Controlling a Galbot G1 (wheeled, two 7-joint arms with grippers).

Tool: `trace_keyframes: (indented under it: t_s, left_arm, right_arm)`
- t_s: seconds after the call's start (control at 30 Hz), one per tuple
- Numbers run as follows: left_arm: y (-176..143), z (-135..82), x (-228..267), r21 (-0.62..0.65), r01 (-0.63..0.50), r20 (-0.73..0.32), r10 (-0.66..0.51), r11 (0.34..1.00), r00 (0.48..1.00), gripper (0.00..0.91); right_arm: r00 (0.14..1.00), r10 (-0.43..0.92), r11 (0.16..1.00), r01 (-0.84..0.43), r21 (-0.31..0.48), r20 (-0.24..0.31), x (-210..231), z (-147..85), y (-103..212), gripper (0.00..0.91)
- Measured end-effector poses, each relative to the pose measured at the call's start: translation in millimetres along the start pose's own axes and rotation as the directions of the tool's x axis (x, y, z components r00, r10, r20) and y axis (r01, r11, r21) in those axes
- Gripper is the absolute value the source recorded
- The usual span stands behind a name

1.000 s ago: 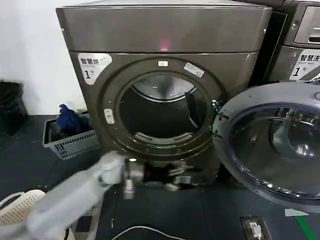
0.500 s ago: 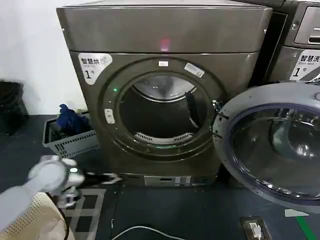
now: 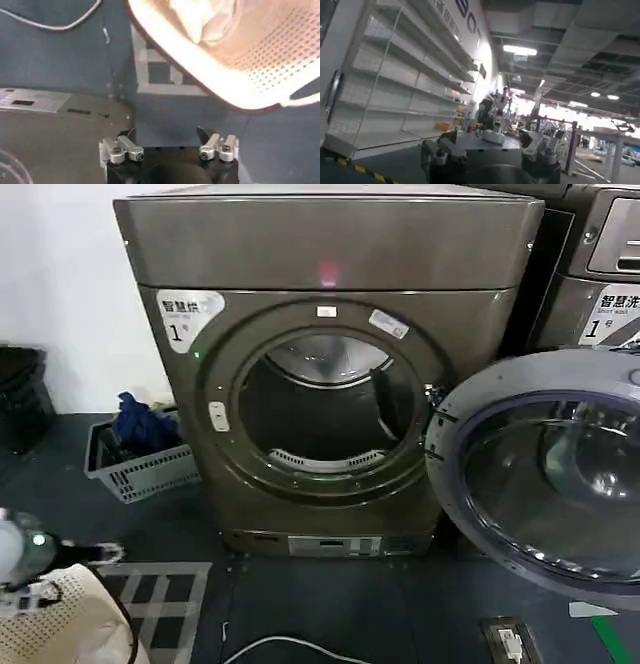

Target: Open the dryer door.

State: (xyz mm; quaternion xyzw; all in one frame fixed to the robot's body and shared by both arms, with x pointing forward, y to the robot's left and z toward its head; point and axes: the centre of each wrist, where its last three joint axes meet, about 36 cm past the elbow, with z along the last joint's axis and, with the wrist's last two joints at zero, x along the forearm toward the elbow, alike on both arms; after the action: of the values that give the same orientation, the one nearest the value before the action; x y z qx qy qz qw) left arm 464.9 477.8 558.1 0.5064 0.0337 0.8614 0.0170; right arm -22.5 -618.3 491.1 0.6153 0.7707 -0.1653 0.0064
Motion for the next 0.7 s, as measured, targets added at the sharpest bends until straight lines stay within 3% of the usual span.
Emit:
trace_keyframes:
  t_s: [0.13, 0.27, 0.7]
  left_arm:
    - [-21.3, -21.7, -4.8, 0.015, -0.047, 0.099, 0.045, 0.999, 0.994, 0.907]
    - [-37.2, -50.3, -15.1, 0.043, -0.021, 0.220, 0.011, 0.999, 0.975, 0.907]
    - [-51.0, -56.5, -13.8, 0.027, -0.076, 0.256, 0.067, 0.997, 0.964, 0.907]
  right_arm:
    - [1.000, -0.010, 1.000, 0.010, -0.006, -0.001, -1.2, 2.4, 6.5, 0.907]
    - [1.000, -0.020, 1.000, 0.020, -0.007, -0.003, -1.5, 4.5, 9.6, 0.907]
    - [1.000, -0.012, 1.000, 0.012, -0.009, 0.006, -1.5, 9.4, 9.2, 0.907]
